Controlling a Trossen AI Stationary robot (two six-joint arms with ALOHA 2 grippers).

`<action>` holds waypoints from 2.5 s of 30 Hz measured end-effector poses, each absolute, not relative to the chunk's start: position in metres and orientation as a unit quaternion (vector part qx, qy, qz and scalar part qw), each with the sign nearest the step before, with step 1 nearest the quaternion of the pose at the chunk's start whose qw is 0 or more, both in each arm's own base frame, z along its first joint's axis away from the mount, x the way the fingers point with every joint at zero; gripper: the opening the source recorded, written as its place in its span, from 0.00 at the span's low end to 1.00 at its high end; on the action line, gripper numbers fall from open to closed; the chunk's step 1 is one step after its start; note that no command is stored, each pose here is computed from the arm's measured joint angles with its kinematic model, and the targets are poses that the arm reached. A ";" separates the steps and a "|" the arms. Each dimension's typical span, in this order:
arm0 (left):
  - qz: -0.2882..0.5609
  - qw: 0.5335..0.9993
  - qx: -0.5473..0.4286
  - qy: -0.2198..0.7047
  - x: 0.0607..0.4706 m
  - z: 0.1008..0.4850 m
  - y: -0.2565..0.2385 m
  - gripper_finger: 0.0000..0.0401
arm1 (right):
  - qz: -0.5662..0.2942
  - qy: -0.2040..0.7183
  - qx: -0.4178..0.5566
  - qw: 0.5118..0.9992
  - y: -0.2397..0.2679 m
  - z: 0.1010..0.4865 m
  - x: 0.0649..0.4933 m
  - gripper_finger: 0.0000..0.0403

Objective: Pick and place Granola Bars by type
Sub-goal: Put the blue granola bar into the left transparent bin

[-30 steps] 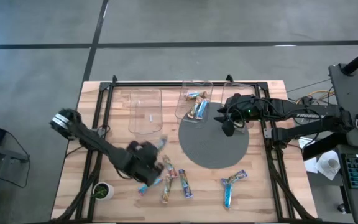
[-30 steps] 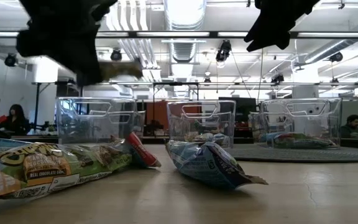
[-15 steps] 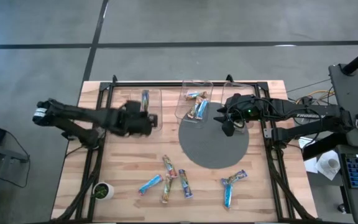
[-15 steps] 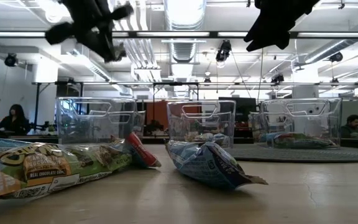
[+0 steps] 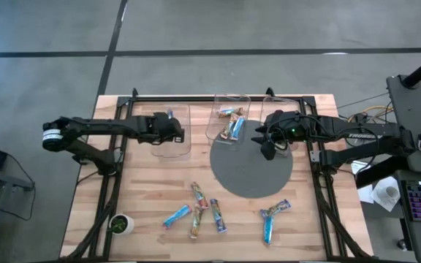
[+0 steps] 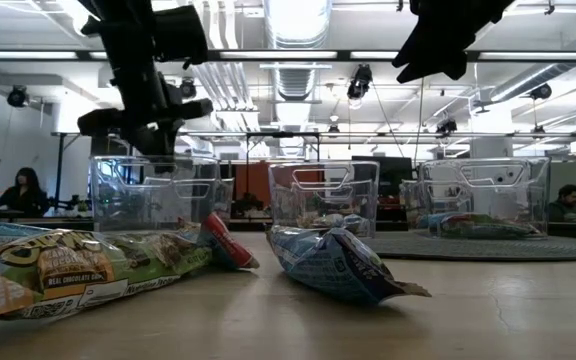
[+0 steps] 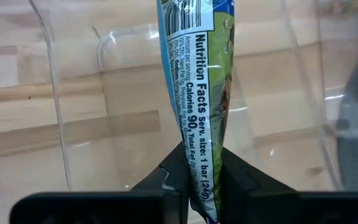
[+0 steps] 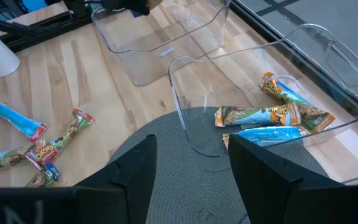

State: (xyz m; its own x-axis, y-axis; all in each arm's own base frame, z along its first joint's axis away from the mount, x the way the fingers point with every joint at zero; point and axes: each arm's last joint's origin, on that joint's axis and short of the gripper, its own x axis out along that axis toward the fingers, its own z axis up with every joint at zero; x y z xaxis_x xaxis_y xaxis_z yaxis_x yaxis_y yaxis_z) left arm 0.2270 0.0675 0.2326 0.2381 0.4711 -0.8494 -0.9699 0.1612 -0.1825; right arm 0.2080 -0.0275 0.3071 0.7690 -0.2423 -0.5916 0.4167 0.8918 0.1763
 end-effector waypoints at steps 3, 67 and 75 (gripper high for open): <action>0.516 0.693 -0.375 0.336 0.227 0.230 0.064 0.14 | -0.177 0.290 0.150 0.928 -0.027 0.307 0.208 0.47; 0.379 0.561 -0.618 0.399 0.422 0.214 -0.211 0.32 | -0.073 0.406 0.013 0.911 -0.024 0.293 0.196 0.47; 0.382 0.546 -0.620 0.414 0.430 0.188 -0.218 0.32 | -0.067 0.411 0.001 0.909 -0.024 0.292 0.195 0.47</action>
